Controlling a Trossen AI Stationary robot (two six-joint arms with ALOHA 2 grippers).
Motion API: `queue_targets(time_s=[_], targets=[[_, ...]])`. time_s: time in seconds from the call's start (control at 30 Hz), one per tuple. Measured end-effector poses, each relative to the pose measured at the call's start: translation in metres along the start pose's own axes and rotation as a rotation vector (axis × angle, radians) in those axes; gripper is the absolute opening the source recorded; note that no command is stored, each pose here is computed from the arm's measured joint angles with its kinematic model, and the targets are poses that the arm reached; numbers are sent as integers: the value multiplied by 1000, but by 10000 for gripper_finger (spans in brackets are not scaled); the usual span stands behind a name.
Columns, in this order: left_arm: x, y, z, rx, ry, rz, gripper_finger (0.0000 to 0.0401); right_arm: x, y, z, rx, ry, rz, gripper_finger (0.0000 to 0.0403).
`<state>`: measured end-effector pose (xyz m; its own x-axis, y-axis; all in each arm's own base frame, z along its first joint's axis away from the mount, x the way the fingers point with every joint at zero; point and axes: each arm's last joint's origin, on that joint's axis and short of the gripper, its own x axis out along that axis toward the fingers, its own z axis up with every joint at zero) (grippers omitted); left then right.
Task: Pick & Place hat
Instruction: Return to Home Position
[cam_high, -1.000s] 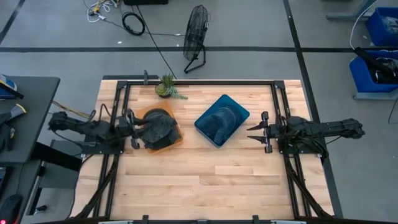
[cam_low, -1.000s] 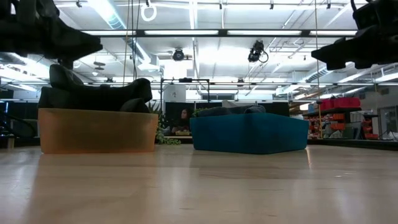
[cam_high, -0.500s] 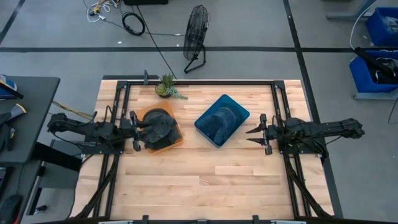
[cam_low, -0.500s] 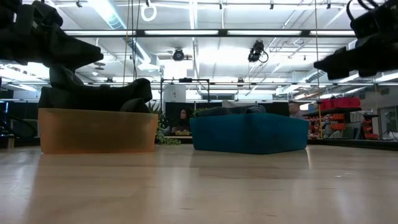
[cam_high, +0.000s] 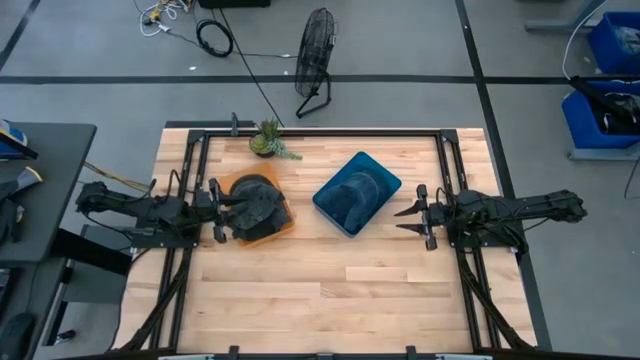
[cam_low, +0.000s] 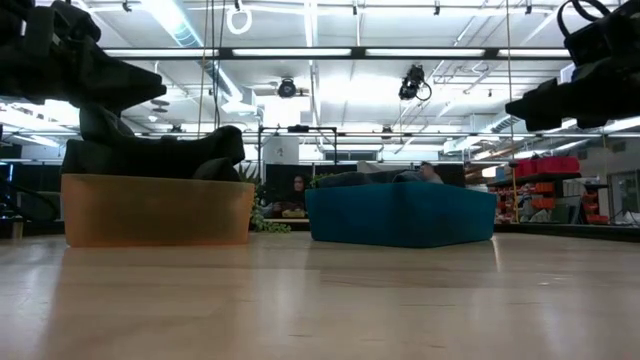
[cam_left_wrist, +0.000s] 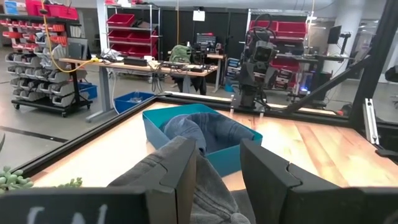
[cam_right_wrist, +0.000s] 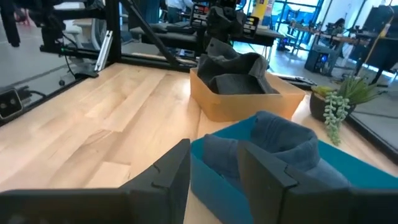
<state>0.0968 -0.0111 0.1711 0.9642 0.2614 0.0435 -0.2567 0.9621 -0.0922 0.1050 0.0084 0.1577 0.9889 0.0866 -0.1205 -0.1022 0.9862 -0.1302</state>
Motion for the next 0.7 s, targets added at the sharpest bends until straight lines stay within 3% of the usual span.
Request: queue_targets(time_s=[0.27,0.7], targets=[[0,0,0,-2,-4,-1,128,0,0,0,154,0,-1,137],[0,0,1,-5,-9,0,128,0,0,0,151,-1,-1,137]])
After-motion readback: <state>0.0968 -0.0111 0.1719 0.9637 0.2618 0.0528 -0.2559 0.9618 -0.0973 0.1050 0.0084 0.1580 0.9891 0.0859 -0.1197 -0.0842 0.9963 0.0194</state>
